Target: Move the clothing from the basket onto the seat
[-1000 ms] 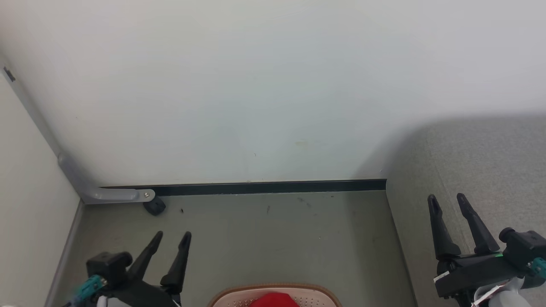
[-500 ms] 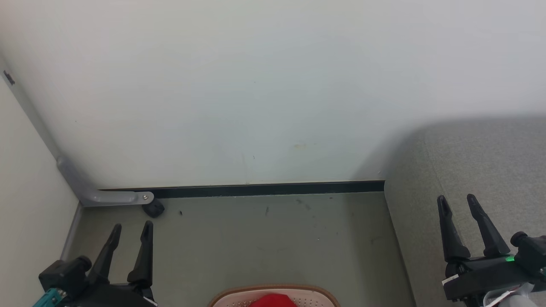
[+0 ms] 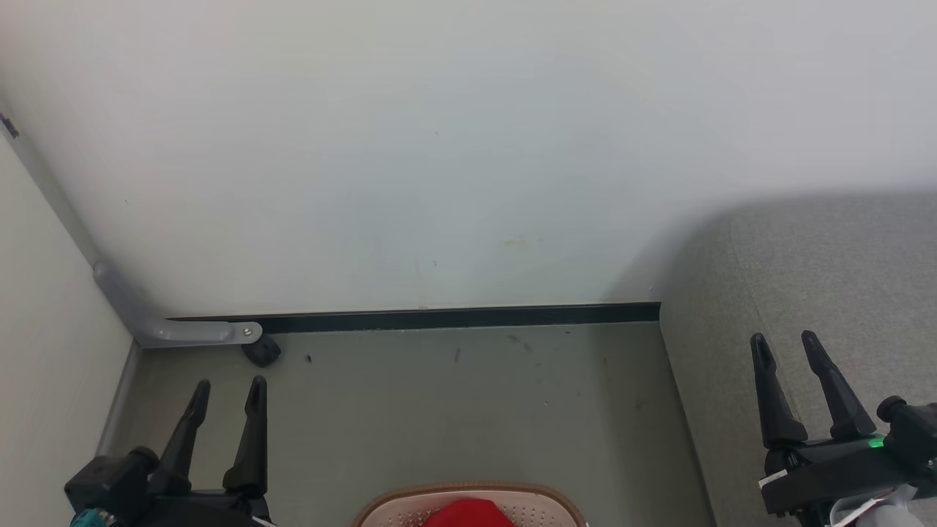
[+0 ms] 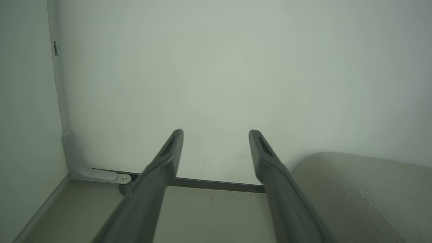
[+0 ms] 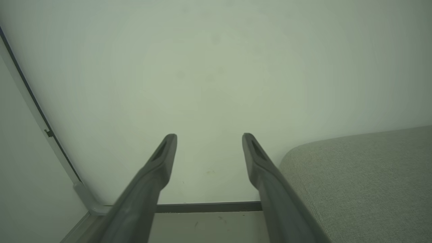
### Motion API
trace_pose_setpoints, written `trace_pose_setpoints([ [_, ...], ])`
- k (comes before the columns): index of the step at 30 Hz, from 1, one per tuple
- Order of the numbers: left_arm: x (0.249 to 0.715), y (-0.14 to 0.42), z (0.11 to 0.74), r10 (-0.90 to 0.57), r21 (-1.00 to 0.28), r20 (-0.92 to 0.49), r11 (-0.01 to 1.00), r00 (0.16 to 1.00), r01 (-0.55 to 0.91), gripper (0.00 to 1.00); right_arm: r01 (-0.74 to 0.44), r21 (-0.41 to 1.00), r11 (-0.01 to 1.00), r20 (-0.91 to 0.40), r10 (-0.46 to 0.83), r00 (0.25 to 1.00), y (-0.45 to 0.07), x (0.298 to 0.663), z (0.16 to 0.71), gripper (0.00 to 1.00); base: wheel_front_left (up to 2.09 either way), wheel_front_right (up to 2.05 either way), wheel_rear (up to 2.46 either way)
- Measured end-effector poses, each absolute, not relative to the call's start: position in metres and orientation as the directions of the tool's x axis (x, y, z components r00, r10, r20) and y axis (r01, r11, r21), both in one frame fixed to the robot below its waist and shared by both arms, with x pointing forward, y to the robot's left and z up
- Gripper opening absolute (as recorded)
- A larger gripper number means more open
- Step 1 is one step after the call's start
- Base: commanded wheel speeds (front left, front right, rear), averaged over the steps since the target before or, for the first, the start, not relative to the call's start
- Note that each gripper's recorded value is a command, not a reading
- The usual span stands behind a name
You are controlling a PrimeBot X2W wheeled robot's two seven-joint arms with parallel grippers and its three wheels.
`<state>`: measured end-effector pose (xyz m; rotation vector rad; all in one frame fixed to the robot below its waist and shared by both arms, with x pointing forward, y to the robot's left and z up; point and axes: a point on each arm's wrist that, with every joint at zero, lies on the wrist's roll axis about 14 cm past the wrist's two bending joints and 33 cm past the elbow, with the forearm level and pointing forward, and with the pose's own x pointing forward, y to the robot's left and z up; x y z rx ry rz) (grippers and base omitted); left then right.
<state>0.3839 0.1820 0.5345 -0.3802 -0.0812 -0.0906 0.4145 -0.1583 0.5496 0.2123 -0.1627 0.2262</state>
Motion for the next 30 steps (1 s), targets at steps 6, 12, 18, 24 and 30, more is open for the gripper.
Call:
trace_pose_setpoints([
  [6, 0.385, 0.18, 0.536, -0.076, -0.364, 0.104, 0.925, 0.992, 0.109, 1.0, -0.24, 0.19, 0.952, 0.179, 0.207, 0.962, -0.158, 0.415, 0.548, 1.0, 0.0, 0.0, 0.0],
  [12, 0.383, 0.166, 0.518, -0.12, -0.373, 0.056, 0.918, 0.991, 0.132, 1.0, -0.254, 0.187, 0.949, 0.175, 0.222, 0.959, -0.153, 0.417, 0.545, 1.0, 0.0, 0.0, 0.0],
  [18, 0.387, 0.15, 0.483, -0.18, -0.38, -0.043, 0.913, 0.983, 0.15, 1.0, -0.258, 0.194, 0.947, 0.158, 0.229, 0.96, -0.15, 0.422, 0.537, 1.0, 0.0, 0.0, 0.0],
  [24, 0.404, 0.129, 0.453, -0.247, -0.391, -0.143, 0.904, 0.958, 0.175, 1.0, -0.248, 0.196, 0.949, 0.149, 0.221, 0.964, -0.152, 0.434, 0.531, 1.0, 0.0, 0.0, 0.0],
  [30, 0.408, 0.103, 0.408, -0.345, -0.39, -0.292, 0.895, 0.892, 0.218, 1.0, -0.229, 0.203, 0.952, 0.129, 0.206, 0.97, -0.156, 0.445, 0.521, 1.0, 0.0, 0.0, 0.0],
])
